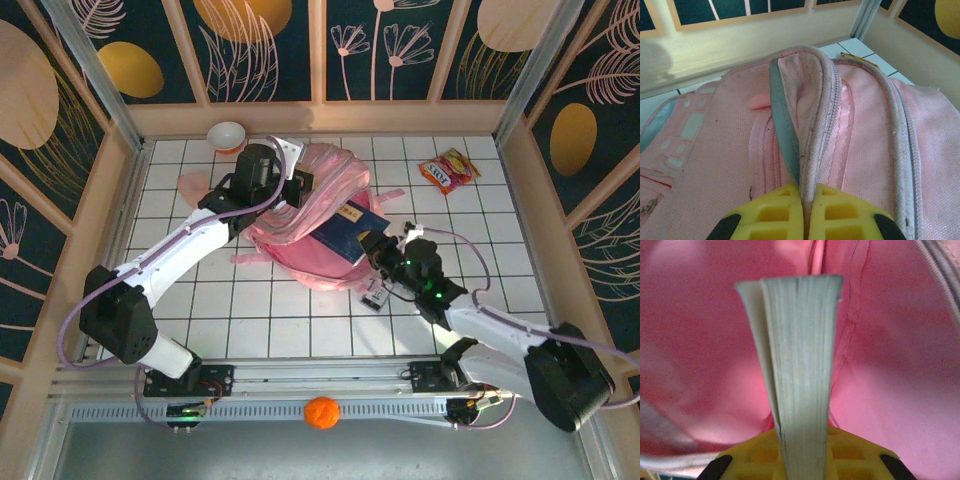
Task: Pack the student bag
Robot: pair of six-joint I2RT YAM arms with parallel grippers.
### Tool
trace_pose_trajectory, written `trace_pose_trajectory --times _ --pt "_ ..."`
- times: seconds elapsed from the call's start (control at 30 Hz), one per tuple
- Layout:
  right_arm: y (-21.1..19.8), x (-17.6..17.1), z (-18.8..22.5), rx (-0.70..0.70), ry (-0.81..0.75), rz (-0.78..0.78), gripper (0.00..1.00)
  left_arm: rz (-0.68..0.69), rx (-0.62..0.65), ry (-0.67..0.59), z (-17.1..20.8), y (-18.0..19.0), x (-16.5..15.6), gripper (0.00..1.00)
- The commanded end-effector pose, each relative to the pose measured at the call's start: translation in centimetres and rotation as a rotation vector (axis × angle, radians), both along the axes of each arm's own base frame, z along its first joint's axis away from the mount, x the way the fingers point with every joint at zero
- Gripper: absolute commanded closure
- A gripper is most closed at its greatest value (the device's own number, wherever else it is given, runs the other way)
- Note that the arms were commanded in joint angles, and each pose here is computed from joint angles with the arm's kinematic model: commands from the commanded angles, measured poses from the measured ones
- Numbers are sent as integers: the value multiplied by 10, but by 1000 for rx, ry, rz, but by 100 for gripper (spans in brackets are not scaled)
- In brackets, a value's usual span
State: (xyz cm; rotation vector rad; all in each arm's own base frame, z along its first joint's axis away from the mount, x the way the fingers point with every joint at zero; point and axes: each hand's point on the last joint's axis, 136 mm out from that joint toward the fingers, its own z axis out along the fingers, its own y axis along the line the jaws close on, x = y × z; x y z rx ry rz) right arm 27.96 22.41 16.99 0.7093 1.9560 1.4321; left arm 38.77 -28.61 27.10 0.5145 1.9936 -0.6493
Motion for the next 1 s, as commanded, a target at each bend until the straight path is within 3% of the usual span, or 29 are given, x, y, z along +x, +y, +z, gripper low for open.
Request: trace_pose_trajectory --times 0.0,0.47,0.77,0.87,0.97 --pt "9 26 60 150 -164 -90 100 -25 -158 -172 72 -9 6 100" --pt "67 99 16 170 -77 -154 100 -37 -157 -190 76 -8 2 100" --pt "103 131 -49 95 63 -138 100 -24 -146 -193 75 -6 4 100" --pt "105 131 -74 58 131 -145 91 -20 -142 -189 72 -6 5 100" --pt "104 127 -90 3 186 -143 68 -16 -134 -183 68 -5 7 100"
